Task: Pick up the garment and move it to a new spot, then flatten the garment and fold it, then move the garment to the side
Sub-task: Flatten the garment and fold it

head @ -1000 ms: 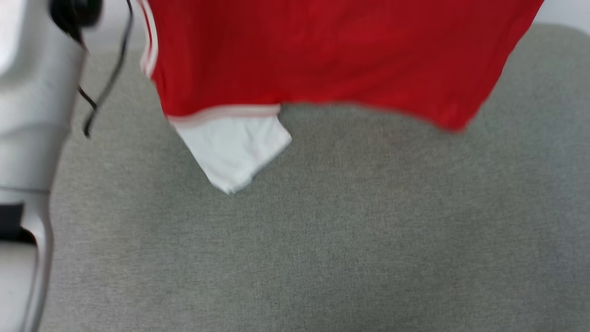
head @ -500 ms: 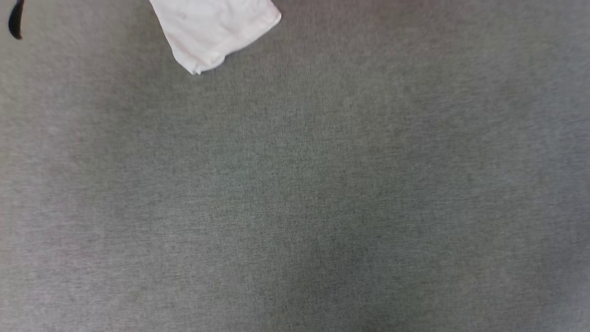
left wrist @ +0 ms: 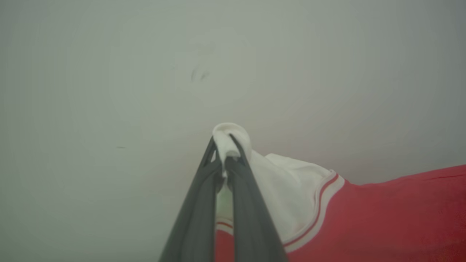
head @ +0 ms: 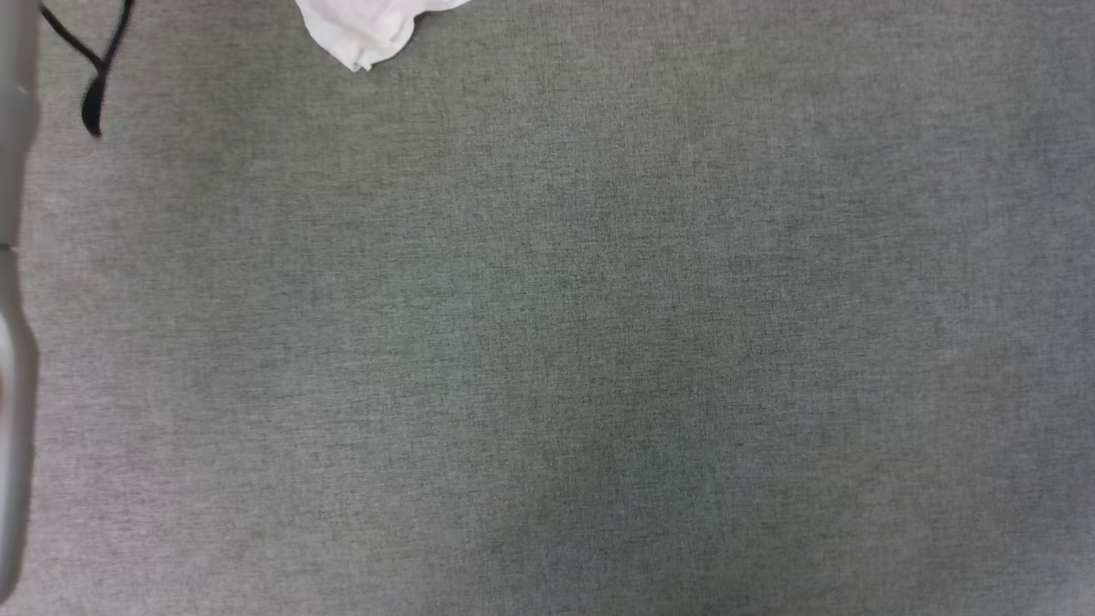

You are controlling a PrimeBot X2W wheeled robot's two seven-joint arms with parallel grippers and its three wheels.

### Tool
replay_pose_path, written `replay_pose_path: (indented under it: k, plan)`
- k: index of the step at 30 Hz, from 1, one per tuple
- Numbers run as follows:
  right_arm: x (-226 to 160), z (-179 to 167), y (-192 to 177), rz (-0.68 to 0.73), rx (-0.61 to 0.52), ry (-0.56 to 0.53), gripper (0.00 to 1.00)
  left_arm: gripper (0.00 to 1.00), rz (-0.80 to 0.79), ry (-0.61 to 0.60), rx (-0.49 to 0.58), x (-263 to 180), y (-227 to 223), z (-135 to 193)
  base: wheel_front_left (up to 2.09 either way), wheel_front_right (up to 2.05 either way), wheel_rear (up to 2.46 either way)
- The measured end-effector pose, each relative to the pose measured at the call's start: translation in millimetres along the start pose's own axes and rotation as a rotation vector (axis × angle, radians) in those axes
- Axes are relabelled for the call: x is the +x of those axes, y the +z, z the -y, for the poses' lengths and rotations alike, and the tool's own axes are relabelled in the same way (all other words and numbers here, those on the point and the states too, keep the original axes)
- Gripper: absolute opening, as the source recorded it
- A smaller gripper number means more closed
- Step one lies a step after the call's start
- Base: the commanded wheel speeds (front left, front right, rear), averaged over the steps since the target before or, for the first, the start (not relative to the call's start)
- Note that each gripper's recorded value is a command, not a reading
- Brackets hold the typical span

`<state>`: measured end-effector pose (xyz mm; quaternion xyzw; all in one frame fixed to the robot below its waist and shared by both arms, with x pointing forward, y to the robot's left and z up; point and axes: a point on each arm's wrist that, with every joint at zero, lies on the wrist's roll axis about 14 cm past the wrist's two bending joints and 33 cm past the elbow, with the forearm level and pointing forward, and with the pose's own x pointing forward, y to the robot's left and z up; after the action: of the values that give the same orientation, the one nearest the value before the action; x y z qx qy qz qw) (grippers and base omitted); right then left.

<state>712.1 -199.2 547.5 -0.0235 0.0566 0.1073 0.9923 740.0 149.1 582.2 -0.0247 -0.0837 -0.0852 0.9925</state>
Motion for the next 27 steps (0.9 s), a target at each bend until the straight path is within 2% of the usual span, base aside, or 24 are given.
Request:
replay_pose_path:
  k: [7, 9, 12, 15, 27]
  plan:
    - [-20, -16, -29, -0.087, 0.024, 0.034, 0.0, 0.0, -0.112, 0.026, -0.101, -33, -36, -6, 0.0, 0.0, 0.0]
    - [-34, -20, -45, -0.14, -0.022, 0.051, 0.0, 0.0, -0.14, 0.045, -0.14, -49, -45, -11, 0.0, 0.0, 0.0]
    - [-65, -23, -75, -0.228, -0.004, 0.057, 0.0, 0.0, -0.21, 0.072, -0.181, -86, -66, -15, 0.0, 0.0, 0.0]
    - [-95, -26, -90, -0.268, 0.04, 0.061, 0.0, 0.0, -0.241, 0.113, -0.214, -121, -72, -27, 0.0, 0.0, 0.0]
    - [-207, -42, -121, -0.312, 0.131, 0.075, 0.0, 0.0, -0.337, 0.264, -0.249, -281, -93, -49, 0.0, 0.0, 0.0]
